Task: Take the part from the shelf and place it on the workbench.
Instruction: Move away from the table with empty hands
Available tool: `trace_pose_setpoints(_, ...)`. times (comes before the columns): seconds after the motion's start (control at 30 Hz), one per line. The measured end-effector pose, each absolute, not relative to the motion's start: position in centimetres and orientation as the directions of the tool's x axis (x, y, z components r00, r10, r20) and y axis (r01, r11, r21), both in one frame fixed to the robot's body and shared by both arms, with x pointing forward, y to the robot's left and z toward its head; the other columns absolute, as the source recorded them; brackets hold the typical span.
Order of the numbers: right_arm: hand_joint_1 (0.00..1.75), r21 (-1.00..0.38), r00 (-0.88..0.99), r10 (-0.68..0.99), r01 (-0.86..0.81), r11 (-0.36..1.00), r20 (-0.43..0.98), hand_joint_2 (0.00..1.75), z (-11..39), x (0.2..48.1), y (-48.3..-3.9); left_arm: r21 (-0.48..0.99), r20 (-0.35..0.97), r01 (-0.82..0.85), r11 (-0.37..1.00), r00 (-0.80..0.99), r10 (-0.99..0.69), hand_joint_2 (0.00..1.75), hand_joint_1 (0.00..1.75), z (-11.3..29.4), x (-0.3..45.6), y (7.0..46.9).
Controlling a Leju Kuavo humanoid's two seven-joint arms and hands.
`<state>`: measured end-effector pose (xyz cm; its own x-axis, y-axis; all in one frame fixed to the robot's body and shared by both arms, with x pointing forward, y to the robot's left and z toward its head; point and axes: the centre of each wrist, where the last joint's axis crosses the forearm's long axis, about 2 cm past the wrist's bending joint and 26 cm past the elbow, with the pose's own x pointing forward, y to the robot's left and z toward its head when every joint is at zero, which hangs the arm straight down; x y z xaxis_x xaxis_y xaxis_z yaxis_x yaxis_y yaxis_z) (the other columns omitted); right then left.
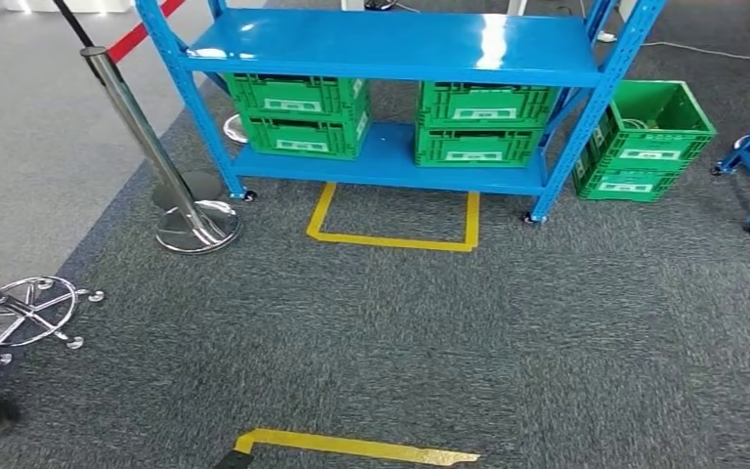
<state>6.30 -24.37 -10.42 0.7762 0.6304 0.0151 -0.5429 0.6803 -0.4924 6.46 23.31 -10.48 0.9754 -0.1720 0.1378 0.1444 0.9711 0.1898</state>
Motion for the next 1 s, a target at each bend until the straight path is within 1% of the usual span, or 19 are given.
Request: trace_pose_setpoints(1.0,0.00,-0.475,0.807,0.590,-0.511,0.716,0.020,0.00,-10.44,6.31,-24.42,0.197,0.128,0.136,0.971,0.978,-0.163,0.00,0.00,-10.53,6.35,23.65)
